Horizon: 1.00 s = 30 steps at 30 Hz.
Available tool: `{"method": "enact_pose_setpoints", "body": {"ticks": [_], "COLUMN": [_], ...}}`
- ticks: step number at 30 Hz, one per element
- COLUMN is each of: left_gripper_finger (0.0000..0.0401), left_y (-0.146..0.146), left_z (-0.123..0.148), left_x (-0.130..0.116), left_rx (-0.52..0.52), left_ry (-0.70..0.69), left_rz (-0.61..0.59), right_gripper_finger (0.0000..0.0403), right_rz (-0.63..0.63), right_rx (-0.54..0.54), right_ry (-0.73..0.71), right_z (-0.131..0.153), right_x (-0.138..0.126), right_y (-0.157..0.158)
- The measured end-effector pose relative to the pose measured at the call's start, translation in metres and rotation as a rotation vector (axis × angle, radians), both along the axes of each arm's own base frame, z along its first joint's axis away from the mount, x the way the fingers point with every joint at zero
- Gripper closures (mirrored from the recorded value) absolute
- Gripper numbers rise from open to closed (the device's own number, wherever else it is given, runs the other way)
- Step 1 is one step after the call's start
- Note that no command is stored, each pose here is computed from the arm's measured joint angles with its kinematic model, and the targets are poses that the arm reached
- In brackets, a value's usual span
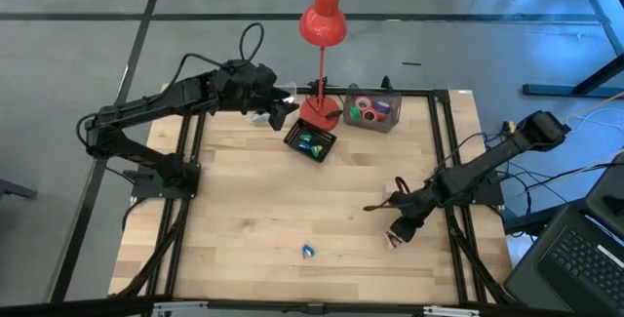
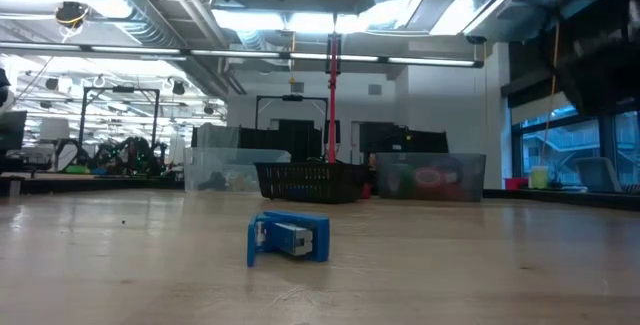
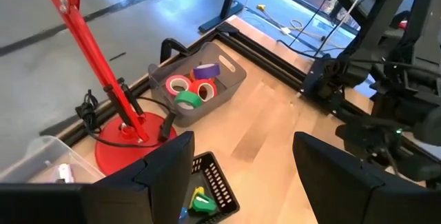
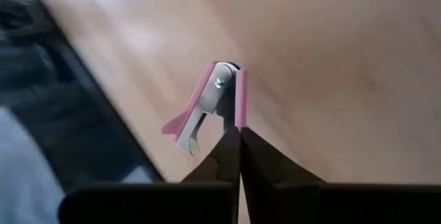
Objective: Pick and place Stapler, Stapler remover, tape
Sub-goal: Put the pink staple remover into the transparent bin
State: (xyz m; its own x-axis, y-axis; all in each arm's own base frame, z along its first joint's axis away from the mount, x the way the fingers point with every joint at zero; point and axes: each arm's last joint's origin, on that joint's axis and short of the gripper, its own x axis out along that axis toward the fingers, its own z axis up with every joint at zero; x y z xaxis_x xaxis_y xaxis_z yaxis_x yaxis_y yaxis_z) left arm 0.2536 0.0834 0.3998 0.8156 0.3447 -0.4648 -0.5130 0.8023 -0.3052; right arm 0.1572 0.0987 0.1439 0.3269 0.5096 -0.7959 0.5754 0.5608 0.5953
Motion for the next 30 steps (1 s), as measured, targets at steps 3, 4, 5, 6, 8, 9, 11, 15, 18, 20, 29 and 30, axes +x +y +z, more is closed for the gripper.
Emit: {"method": "enact_pose_setpoints", "body": {"ticks": [3, 4, 5, 6, 8, 9, 11, 15, 18, 20, 29, 30], "left_gripper_finger": [0.0157, 0.0157, 0.0157, 0.0157, 0.0157, 0.0157, 0.0157, 0.0157, 0.0157, 0.0157, 0.0157, 0.0157], "left_y": [-0.001, -0.001, -0.002, -0.003, -0.007, -0.009, -0.015, -0.029, -0.039, -0.046, -0.063, -0.062], "left_z": [0.000, -0.001, -0.001, -0.002, -0.007, -0.012, -0.020, -0.037, -0.049, -0.056, -0.083, -0.086], "left_x": [0.000, 0.000, 0.000, 0.001, 0.005, 0.008, 0.015, 0.036, 0.054, 0.064, 0.101, 0.102], "left_rx": [-0.036, -0.049, -0.058, -0.064, -0.067, -0.069, -0.092, -0.159, -0.201, -0.228, -0.377, -0.389], "left_ry": [-0.012, -0.012, -0.012, -0.017, -0.026, -0.038, -0.089, -0.233, -0.261, -0.256, -0.306, -0.291], "left_rz": [-0.005, -0.015, -0.026, -0.033, -0.046, -0.057, -0.102, -0.231, -0.331, -0.406, -0.702, -0.707], "right_gripper_finger": [0.0400, 0.0401, 0.0401, 0.0401, 0.0401, 0.0401, 0.0402, 0.0402, 0.0402, 0.0402, 0.0403, 0.0403], "right_rz": [-0.024, -0.034, -0.048, -0.065, -0.106, -0.126, -0.168, -0.204, -0.195, -0.195, -0.073, -0.063], "right_rx": [0.002, -0.006, -0.021, -0.039, -0.089, -0.125, -0.211, -0.349, -0.433, -0.477, -0.541, -0.541], "right_ry": [-0.124, -0.172, -0.214, -0.262, -0.361, -0.401, -0.471, -0.592, -0.642, -0.659, -0.587, -0.586], "right_z": [0.024, 0.034, 0.044, 0.056, 0.081, 0.093, 0.115, 0.159, 0.183, 0.197, 0.205, 0.205], "right_x": [0.010, 0.013, 0.015, 0.018, 0.024, 0.026, 0.031, 0.042, 0.047, 0.049, 0.065, 0.068], "right_y": [0.003, 0.004, 0.004, 0.003, 0.000, -0.003, -0.010, -0.027, -0.039, -0.047, -0.065, -0.065]}}
